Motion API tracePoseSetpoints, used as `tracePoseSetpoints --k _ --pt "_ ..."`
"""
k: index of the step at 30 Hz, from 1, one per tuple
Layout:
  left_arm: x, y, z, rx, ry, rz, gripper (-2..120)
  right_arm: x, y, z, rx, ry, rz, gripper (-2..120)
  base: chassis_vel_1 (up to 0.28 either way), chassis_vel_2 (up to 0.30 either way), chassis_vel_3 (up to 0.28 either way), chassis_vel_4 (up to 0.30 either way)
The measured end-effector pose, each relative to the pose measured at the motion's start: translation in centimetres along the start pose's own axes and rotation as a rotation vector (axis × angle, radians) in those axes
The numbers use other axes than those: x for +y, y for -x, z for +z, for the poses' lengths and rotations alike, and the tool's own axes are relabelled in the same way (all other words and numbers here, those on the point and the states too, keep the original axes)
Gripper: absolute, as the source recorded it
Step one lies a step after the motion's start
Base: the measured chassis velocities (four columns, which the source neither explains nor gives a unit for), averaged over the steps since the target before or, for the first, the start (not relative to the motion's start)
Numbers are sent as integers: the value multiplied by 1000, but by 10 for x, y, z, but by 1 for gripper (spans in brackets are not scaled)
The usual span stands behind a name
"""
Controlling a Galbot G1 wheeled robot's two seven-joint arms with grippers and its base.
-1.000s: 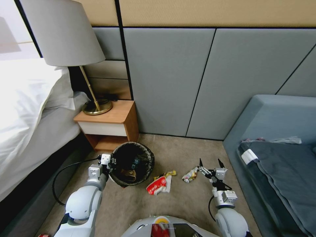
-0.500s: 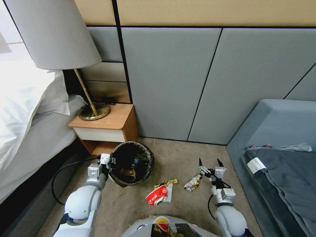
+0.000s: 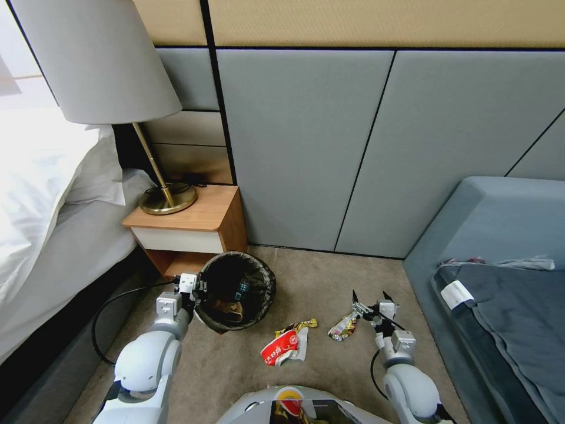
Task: Pick up the trash bin, then pick up the garbage from the floor and place it into the trash bin.
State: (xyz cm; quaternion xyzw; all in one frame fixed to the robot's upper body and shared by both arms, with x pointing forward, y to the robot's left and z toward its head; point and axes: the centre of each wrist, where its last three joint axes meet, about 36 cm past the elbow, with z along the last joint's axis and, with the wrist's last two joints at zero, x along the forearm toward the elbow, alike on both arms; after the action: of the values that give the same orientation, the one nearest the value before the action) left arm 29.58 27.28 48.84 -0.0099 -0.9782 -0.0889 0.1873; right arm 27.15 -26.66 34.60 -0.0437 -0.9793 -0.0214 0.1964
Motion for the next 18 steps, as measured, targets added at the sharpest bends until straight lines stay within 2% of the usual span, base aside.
tracePoseSetpoints --k 8,18 --pt "-1 -2 -3 -10 1 7 4 -2 27 12 139 84 -21 100 0 0 0 0" --pt "0 -4 -5 -11 4 11 4 -1 49 26 258 124 -33 100 0 0 0 0"
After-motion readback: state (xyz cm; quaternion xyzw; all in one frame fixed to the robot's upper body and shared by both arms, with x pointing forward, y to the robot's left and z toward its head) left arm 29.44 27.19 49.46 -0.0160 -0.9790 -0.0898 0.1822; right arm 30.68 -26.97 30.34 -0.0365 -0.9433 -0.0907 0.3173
